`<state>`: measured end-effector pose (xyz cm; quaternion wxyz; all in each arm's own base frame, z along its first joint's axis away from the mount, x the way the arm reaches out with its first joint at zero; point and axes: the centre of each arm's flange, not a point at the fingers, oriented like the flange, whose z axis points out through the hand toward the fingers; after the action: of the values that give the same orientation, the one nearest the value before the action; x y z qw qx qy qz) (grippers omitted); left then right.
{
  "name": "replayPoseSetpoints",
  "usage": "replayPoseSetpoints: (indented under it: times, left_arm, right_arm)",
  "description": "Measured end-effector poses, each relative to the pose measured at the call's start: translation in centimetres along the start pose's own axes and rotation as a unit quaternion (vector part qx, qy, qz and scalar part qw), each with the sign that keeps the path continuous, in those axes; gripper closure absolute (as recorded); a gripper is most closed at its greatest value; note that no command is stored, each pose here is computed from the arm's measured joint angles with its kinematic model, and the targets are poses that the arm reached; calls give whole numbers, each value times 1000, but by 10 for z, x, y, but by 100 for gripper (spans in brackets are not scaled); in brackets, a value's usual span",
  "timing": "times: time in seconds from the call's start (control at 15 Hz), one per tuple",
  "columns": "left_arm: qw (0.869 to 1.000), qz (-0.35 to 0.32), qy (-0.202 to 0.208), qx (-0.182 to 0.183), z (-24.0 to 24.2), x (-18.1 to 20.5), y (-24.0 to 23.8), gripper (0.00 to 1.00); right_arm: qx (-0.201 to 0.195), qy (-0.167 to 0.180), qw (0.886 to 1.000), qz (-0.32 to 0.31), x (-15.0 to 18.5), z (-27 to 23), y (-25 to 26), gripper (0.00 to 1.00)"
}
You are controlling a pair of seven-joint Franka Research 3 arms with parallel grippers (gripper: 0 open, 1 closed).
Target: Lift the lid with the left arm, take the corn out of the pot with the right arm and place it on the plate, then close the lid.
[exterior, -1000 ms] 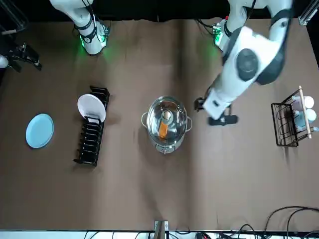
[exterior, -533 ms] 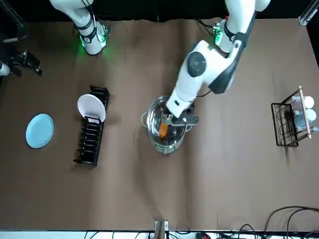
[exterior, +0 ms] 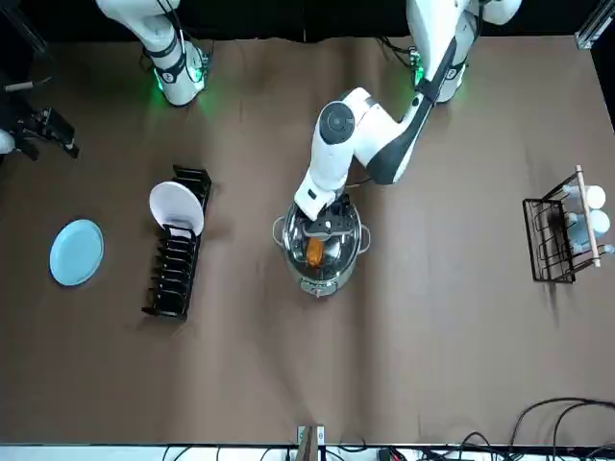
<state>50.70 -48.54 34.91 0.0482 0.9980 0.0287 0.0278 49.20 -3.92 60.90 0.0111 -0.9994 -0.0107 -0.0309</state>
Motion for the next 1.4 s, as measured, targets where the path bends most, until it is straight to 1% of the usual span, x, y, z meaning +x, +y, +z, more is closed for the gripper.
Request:
replayPoseSetpoints:
  times: [0.13, 0.27, 0.33, 0.4, 0.53, 0.67, 0.87, 1.13, 1.2, 1.27, 1.33, 1.4]
  left_arm:
    - [1000, -4, -4, 4, 8, -4, 2, 0]
    - [1000, -7, -4, 5, 9, -2, 2, 5]
    - [1000, -9, -2, 5, 9, 0, 0, 5]
    - [1000, -11, 0, 5, 7, 4, -2, 10]
    - [1000, -15, 6, 3, 3, 10, -4, 11]
    - [1000, -18, 9, 3, 1, 13, -5, 27]
    - [1000, -12, 8, 3, 1, 8, 0, 29]
    - [1000, -8, 6, 7, 3, 4, 3, 30]
    - [1000, -8, 4, 11, 3, 3, 2, 33]
    - [1000, -9, 2, 15, 3, 4, 1, 41]
    - [1000, -9, 2, 16, 2, 5, 0, 45]
    - [1000, -9, 2, 16, 2, 4, 0, 46]
  right_arm:
    - [0, 1, 1000, 0, 1, 1, 0, 0]
    - [0, 1, 1000, 1, 1, 1, 1, 0]
    - [0, 1, 1000, 2, 1, 2, 2, 0]
    - [0, 1, 1000, 1, 2, 1, 1, 0]
    - [0, 2, 1000, 1, 2, 1, 1, 0]
    - [-1, 8, 1000, 6, 3, 1, 6, 0]
    - [-3, 15, 1000, 17, 6, 3, 17, 0]
    - [-3, 9, 1000, 17, 10, 12, 17, 0]
    - [-4, 6, 1000, 16, 12, 15, 16, 0]
    - [-4, 3, 1000, 16, 13, 18, 15, 0]
    - [-4, 1, 1000, 15, 14, 20, 15, 0]
    - [-4, -1, 1000, 16, 15, 22, 15, 0]
